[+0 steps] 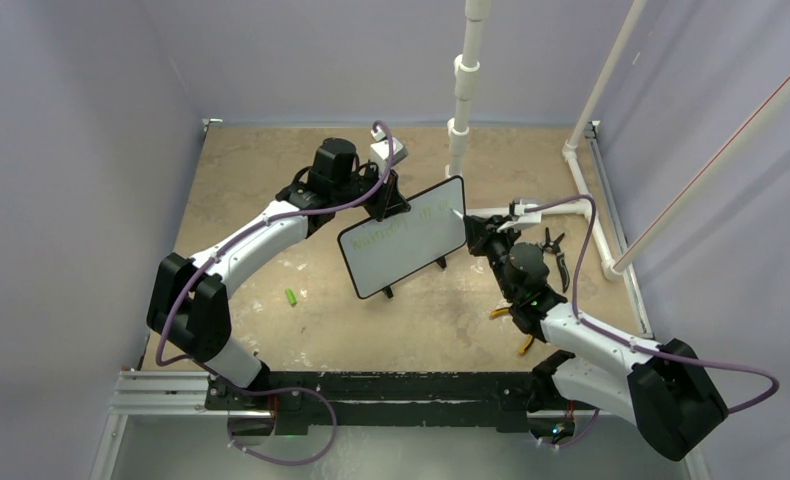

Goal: Write a sentence on the whiteboard

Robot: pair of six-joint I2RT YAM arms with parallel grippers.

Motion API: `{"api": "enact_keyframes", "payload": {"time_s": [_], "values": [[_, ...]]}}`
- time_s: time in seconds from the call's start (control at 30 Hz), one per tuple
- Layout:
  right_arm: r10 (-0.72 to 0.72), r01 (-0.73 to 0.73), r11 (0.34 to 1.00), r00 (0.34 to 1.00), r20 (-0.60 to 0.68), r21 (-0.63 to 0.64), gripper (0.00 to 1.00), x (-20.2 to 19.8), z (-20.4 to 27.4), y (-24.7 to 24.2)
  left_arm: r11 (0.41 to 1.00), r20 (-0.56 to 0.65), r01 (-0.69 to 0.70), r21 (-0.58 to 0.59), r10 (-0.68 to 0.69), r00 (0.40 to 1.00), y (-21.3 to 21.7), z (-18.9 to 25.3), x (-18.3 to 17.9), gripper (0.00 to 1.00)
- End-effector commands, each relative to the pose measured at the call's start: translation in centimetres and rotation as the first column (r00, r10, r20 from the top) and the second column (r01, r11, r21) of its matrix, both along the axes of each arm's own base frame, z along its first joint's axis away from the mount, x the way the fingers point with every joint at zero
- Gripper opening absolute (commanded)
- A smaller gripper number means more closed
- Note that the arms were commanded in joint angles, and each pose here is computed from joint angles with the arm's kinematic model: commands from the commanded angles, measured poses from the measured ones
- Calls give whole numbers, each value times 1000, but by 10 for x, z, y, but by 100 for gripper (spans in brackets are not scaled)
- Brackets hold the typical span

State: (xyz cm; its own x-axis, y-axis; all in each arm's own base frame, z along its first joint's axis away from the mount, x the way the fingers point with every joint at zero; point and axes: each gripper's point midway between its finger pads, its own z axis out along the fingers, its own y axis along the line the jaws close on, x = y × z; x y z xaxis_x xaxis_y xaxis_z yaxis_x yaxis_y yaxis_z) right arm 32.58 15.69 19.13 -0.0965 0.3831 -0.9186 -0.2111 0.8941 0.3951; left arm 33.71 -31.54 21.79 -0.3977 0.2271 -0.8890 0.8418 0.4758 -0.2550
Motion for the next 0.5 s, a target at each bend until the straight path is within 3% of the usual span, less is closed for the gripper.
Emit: {"api": "enact_keyframes", "payload": {"time_s": [0.0,0.33,0.47], "values": [[-45,42,998,996,75,38,0,6,37,-6,998,-7,64,-11,-64,998,-7,-3,-11,0],[7,-28,996,972,234,87,0,-31,86,-17,999,2,43,-14,-43,999,-5,2,-9,0],[54,-73,995,969,243,69,0,-46,86,-17,1000,20,19,-12,-19,1000,-3,7,-6,18]]}}
